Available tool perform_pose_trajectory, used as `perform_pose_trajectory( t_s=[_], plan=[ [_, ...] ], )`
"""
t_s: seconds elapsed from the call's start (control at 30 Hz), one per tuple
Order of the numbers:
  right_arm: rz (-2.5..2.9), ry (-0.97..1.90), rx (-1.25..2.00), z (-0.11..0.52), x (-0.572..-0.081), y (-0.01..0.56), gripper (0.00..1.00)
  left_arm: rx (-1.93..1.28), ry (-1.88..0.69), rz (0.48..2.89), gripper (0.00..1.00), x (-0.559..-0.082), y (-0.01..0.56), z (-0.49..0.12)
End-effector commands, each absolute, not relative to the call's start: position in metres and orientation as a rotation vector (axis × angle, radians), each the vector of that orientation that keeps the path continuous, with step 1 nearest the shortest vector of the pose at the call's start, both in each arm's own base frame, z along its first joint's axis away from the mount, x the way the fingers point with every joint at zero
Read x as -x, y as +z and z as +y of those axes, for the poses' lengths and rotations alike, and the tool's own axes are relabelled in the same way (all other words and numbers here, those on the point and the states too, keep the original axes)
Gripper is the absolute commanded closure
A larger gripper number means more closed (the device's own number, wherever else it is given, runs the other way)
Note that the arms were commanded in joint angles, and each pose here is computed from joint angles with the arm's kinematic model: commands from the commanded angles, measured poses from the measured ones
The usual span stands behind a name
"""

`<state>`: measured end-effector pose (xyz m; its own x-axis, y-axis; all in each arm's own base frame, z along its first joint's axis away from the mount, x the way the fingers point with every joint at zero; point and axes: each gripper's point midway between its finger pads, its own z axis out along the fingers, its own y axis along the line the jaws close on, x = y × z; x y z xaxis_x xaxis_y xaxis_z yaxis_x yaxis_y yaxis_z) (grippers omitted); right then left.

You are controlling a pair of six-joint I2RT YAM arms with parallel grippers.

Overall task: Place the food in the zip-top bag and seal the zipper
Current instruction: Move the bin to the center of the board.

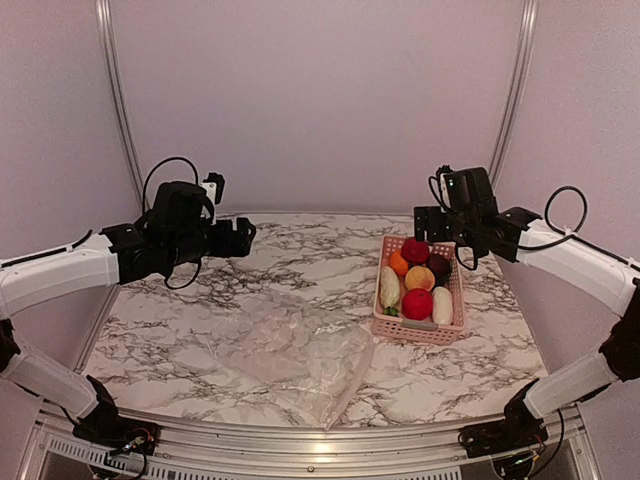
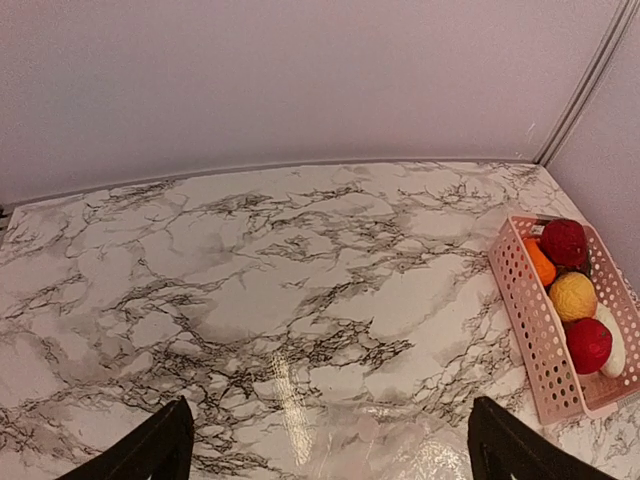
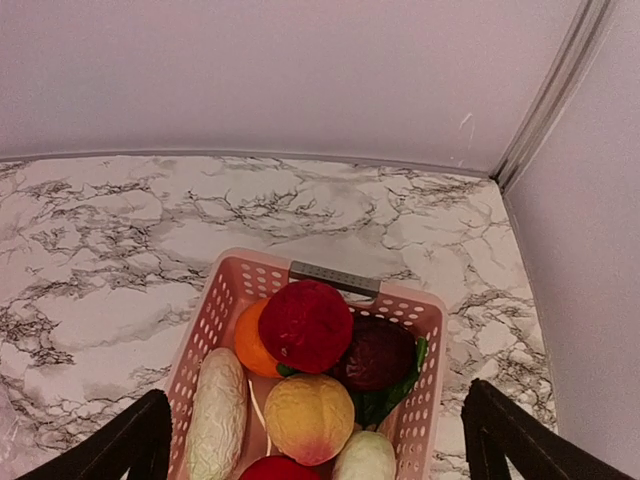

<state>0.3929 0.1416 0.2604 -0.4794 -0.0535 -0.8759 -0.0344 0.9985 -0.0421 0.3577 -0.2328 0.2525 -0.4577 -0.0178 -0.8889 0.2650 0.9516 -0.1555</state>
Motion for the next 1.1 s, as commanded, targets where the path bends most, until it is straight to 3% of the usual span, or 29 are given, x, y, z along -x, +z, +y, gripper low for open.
perform_pose_trajectory(
  t_s=[0.0,0.13,0.33,0.5,0.73,1.07],
  plan=[
    [2.081,-0.072,-0.006,0.133,-0.387,0.257,0.02,-0.1,-0.385,2.063,0.02,-0.353,0.227,-0.245],
    [2.084,-0.1,-0.076,0.126,-0.386,0.257,0.02,-0.045,-0.365,2.077,0.01,-0.351,0.217,-0.241],
    [2.128,0.1,0.14,0.165,-0.381,0.262,0.04,-0.043,-0.341,2.107,0.03,-0.351,0.209,-0.236],
    [2.173,0.323,0.306,0.208,-0.373,0.257,0.24,-0.202,-0.37,2.183,0.24,-0.34,0.197,-0.253],
    [2.362,0.488,0.387,0.242,-0.35,0.203,0.44,-0.34,-0.471,2.263,0.31,-0.298,0.173,-0.269],
    [2.547,0.278,0.231,0.235,-0.38,0.148,0.46,-0.306,-0.521,2.348,0.31,-0.258,0.148,-0.26]
  ],
)
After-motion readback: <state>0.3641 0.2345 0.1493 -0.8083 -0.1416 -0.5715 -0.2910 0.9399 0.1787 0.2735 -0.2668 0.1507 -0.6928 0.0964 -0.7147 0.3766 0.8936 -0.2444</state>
